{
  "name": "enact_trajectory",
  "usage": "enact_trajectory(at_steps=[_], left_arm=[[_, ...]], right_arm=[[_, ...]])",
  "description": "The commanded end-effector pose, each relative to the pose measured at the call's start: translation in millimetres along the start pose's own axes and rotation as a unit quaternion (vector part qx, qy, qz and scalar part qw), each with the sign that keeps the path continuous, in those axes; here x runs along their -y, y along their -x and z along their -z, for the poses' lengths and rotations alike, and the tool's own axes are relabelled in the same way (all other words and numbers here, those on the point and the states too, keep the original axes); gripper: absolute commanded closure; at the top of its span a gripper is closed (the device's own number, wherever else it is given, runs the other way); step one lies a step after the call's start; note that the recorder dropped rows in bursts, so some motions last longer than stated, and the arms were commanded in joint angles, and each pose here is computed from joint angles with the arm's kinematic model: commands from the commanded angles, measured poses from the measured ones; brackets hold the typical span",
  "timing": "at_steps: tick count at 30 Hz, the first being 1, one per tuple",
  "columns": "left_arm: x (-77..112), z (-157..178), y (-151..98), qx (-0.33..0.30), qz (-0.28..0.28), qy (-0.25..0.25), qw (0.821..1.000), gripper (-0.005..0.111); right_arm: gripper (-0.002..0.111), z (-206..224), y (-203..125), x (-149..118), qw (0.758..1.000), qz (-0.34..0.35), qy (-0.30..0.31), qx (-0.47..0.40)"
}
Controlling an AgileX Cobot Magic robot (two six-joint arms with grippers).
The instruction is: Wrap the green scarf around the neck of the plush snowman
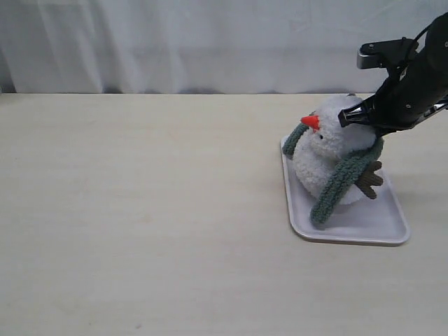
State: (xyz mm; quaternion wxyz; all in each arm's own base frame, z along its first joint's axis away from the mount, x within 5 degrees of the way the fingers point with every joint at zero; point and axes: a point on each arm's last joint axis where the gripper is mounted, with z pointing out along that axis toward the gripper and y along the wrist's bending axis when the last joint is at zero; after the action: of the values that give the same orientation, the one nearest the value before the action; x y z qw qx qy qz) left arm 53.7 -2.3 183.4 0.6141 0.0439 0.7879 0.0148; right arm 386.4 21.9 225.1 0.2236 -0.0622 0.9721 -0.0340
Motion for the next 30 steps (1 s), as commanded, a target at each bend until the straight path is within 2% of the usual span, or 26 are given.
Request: enact_trajectory(at_steps=[1, 8, 10, 13, 16, 19, 22, 26, 30], left_arm=[[0.1, 0.0, 0.7, 0.006, 0.0, -0.001, 1.0, 0.107], [0.1, 0.0, 0.7, 0.006, 0.0, -0.001, 1.0, 0.107], [0.1, 0.0, 0.7, 0.006, 0.0, -0.001, 1.0, 0.107], [0.1, 0.0, 0.7, 0.006, 0.0, -0.001, 1.0, 0.107], [0.1, 0.0, 0.7, 0.006, 0.0, -0.001, 1.0, 0.107], [0.1, 0.0, 0.7, 0.006, 0.0, -0.001, 1.0, 0.107], [0.1, 0.0, 0.7, 0.006, 0.0, -0.001, 1.0, 0.107], [0.1, 0.0, 0.7, 0.006, 0.0, -0.001, 1.0, 0.107], [0.1, 0.0, 0.7, 0.006, 0.0, -0.001, 1.0, 0.107]], right_arm=[[0.104, 7.7, 2.0, 3.8, 1.0, 0.0, -0.006, 0.011], [0.102, 52.2, 2.3, 7.6, 0.999, 0.003, -0.012, 0.036], [0.095, 67.7, -0.9, 8.7, 0.999, 0.007, -0.014, 0.034], [0.077, 87.8, -6.6, 9.2, 0.999, 0.001, -0.011, 0.032], [0.063, 105.0, -13.9, 4.6, 0.999, -0.003, 0.017, 0.035], [0.055, 120.6, -23.2, -1.8, 0.998, 0.005, 0.054, 0.041], [0.045, 129.3, -36.4, -3.4, 0.997, 0.002, 0.06, 0.043], [0.041, 131.7, -63.4, -9.7, 0.997, -0.007, 0.076, 0.03], [0.041, 127.1, -88.5, -40.7, 0.993, 0.03, 0.116, 0.01]])
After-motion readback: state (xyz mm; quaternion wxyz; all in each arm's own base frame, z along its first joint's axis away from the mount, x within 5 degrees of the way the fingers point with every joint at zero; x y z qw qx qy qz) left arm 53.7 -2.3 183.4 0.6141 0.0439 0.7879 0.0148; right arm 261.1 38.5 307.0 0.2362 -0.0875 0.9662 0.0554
